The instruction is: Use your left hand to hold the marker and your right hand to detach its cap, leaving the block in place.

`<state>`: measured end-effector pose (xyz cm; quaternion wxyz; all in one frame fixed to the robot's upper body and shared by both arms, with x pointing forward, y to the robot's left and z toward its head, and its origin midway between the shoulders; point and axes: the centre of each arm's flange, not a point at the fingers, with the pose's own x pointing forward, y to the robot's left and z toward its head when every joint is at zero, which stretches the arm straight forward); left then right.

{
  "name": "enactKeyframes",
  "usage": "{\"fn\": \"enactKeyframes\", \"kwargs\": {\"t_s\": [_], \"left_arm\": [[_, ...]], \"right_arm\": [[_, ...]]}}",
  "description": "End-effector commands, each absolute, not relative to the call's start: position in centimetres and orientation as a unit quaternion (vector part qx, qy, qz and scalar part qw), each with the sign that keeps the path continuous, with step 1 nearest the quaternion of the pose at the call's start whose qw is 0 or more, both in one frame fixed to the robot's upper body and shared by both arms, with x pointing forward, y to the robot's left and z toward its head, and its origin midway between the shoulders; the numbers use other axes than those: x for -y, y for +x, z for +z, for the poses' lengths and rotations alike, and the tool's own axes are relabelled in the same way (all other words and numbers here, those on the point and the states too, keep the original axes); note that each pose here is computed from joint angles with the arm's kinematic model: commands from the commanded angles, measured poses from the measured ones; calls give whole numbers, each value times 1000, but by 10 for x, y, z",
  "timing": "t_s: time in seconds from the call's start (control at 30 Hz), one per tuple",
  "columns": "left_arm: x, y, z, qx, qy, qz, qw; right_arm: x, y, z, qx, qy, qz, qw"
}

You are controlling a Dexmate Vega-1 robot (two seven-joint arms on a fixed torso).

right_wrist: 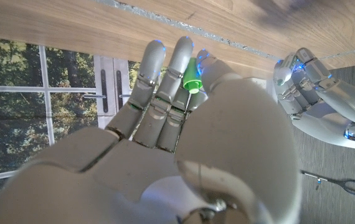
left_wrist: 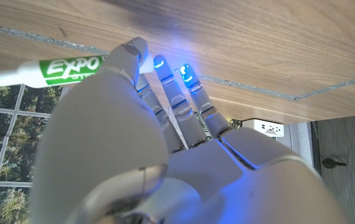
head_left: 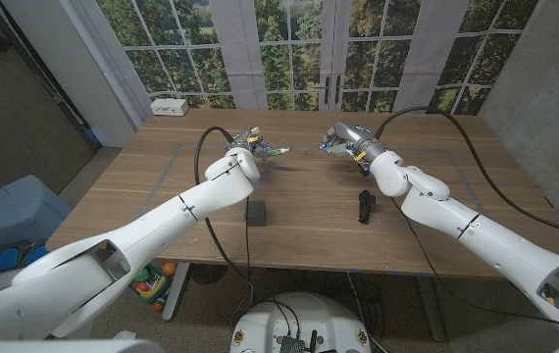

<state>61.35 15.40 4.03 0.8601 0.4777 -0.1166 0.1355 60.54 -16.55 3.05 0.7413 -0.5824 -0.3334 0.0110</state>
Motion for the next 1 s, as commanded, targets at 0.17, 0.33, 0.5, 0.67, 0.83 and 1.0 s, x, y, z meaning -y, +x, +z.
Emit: {"fn": "enactKeyframes", "kwargs": {"t_s": [0.17, 0.33, 0.5, 0.67, 0.83, 1.0], "left_arm": [[-156, 622, 35, 88, 499, 142, 850], [-155, 625, 33, 77, 510, 146, 844], [-155, 628, 31, 67, 518, 145, 840], [-155, 631, 30, 53, 524, 144, 838], [-154, 633, 29, 43, 532, 141, 834], [-153, 635, 29, 32, 544, 137, 827]], "right_arm": [[162, 627, 19, 307, -599, 10, 740], [163, 634, 16, 299, -604, 7, 739], [164, 641, 13, 286, -612, 4, 737], [162, 644, 11, 277, -617, 8, 736], [159, 651, 8, 250, -620, -4, 744], [159, 656, 5, 238, -626, -7, 743]]}}
